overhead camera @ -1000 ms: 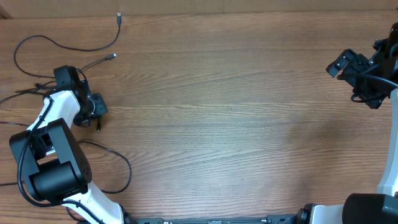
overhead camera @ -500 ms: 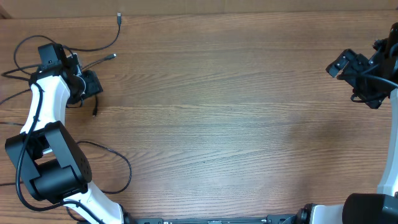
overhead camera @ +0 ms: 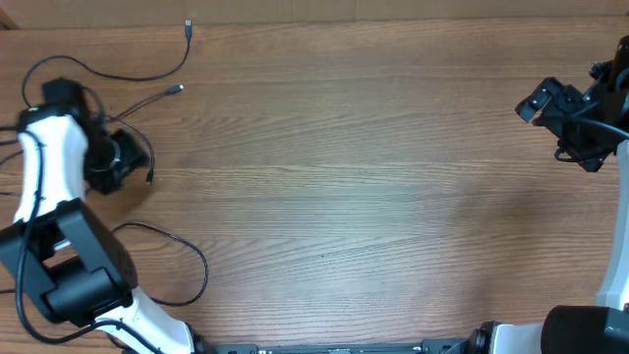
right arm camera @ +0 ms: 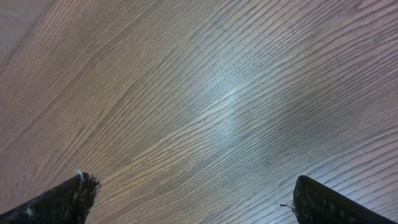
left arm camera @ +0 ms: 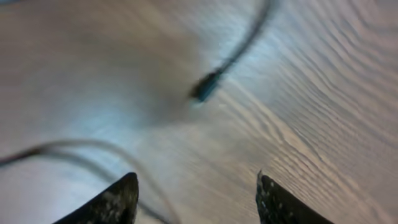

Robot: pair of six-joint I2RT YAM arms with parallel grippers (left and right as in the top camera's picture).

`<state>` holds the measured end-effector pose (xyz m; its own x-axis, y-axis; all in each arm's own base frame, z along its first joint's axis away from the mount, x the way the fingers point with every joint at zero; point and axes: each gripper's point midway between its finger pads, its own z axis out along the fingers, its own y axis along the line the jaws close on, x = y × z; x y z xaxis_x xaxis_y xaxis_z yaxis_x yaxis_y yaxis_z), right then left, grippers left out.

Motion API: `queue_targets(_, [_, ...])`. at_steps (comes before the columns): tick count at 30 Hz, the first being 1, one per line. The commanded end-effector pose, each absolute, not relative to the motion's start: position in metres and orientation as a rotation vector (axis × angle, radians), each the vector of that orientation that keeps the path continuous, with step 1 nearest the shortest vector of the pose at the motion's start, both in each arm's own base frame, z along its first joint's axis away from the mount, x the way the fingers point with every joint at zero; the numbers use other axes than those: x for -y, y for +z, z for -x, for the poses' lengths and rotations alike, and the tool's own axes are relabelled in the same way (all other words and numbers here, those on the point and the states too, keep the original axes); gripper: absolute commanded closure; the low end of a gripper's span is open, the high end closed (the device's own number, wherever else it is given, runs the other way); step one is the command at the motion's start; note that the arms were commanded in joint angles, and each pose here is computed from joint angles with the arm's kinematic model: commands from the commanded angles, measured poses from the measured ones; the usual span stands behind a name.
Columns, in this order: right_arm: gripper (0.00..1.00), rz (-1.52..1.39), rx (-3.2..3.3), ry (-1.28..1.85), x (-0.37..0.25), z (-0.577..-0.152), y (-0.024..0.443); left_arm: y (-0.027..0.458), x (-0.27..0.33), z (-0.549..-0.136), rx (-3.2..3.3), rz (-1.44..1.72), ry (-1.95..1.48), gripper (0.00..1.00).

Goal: Untangle cables

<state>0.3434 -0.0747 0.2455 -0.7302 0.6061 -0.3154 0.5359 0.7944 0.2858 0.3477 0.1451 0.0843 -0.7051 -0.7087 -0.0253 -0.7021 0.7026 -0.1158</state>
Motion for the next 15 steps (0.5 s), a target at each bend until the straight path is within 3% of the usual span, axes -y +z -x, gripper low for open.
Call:
queue_targets(1, [0.00, -0.855, -2.578, 0.235, 0.077, -0.345, 0.249, 0.086, -0.161, -0.330, -2.738, 1.444, -0.126, 0.38])
queue_targets(15, [0.00, -0.854, -2.578, 0.235, 0.077, -0.345, 0.249, 0.017, -0.133, -0.271, -2.829, 1.671, -0.107, 0.39])
